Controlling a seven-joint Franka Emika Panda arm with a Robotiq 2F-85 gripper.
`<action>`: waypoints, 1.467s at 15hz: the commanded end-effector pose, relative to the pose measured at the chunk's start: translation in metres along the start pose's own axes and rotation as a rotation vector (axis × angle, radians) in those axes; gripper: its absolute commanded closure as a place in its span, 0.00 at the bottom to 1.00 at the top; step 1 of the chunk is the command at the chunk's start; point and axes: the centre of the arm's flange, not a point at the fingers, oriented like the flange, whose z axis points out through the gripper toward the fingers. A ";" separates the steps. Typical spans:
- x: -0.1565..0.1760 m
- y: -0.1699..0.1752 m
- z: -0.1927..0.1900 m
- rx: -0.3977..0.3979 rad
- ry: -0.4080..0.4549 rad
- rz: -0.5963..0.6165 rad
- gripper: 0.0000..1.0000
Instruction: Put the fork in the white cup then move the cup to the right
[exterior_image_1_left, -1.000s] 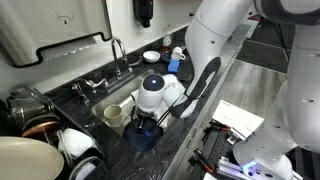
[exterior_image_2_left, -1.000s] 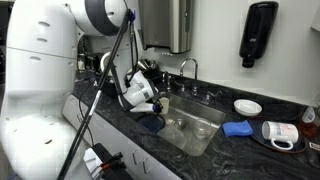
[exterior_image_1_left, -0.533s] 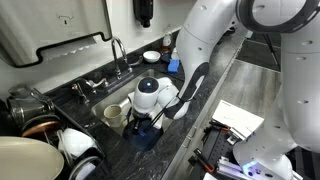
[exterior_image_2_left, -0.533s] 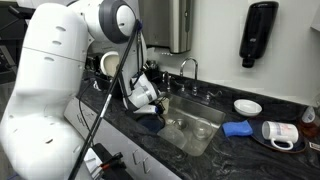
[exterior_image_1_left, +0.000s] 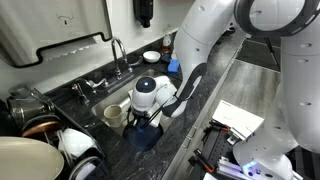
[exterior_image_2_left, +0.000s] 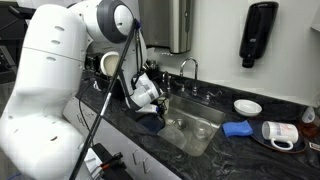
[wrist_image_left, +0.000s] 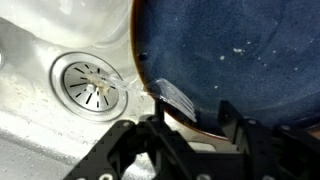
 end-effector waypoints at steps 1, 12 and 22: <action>-0.002 -0.002 0.011 -0.046 -0.013 0.004 0.69; 0.001 0.002 -0.020 -0.099 0.020 0.022 0.99; 0.011 0.009 -0.090 -0.032 0.091 0.078 0.99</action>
